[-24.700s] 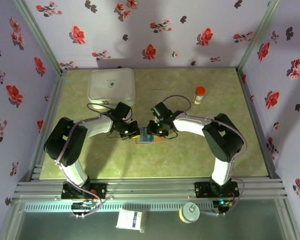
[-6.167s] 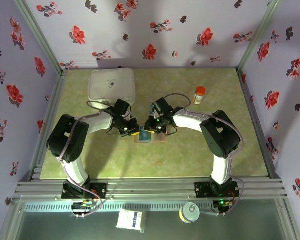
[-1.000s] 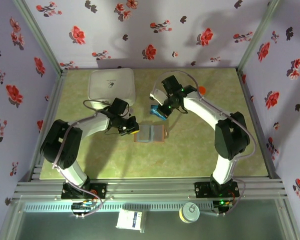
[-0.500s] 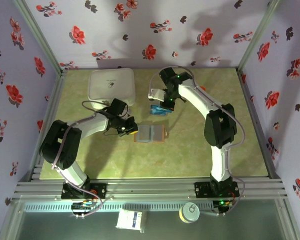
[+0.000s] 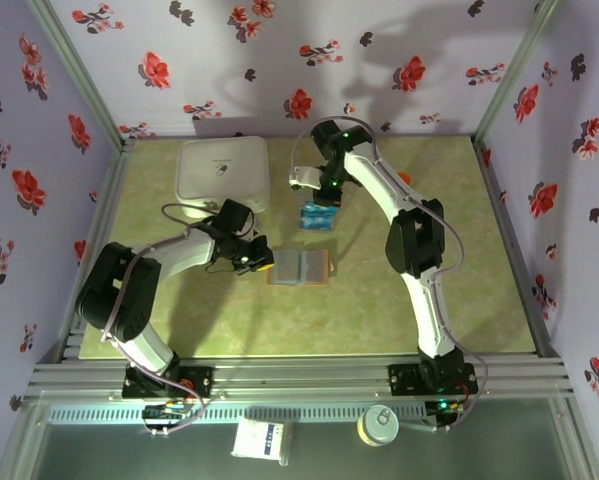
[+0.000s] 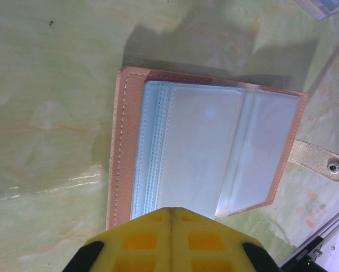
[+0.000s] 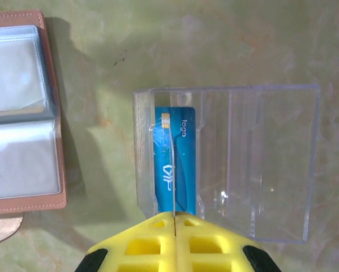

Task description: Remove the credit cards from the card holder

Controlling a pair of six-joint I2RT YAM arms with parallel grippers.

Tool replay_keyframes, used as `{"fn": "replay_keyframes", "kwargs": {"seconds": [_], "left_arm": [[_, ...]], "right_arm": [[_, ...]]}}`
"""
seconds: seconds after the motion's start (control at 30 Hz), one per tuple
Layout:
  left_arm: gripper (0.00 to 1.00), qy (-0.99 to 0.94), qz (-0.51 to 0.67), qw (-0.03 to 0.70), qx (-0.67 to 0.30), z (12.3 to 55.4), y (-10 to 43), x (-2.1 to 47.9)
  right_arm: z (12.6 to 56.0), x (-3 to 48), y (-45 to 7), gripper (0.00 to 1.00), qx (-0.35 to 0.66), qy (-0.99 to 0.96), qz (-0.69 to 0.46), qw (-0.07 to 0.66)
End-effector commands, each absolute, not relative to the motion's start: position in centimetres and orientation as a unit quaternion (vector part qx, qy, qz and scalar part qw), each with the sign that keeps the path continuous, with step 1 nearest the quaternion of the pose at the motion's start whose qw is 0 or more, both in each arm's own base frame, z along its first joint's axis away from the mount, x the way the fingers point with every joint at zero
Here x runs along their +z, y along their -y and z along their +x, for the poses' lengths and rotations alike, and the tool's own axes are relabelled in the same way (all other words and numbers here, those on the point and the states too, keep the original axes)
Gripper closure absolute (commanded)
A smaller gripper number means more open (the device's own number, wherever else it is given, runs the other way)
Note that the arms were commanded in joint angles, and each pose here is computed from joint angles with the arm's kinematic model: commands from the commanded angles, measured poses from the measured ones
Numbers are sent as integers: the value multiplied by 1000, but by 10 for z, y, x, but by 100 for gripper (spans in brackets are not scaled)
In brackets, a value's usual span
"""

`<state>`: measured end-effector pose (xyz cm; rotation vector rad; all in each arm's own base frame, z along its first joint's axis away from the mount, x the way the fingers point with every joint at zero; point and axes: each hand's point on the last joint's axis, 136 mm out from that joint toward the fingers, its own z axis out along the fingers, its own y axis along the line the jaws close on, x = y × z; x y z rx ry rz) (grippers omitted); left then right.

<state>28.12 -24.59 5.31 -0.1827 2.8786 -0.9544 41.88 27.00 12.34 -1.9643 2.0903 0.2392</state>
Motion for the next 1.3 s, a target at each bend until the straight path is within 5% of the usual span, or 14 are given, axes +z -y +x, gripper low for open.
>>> {"fn": "replay_keyframes", "kwargs": {"seconds": [0.0, 1.13, 1.27], "left_arm": [[100, -946, -66, 59, -311, 281, 240, 57], [100, -947, -71, 55, -308, 282, 239, 52], [100, -947, -71, 55, -308, 282, 239, 51]], "right_arm": [[416, 118, -270, 100, 96, -717, -680, 117], [438, 100, -292, 100, 124, -735, -647, 159], [440, 99, -288, 90, 119, -742, -641, 158]]}}
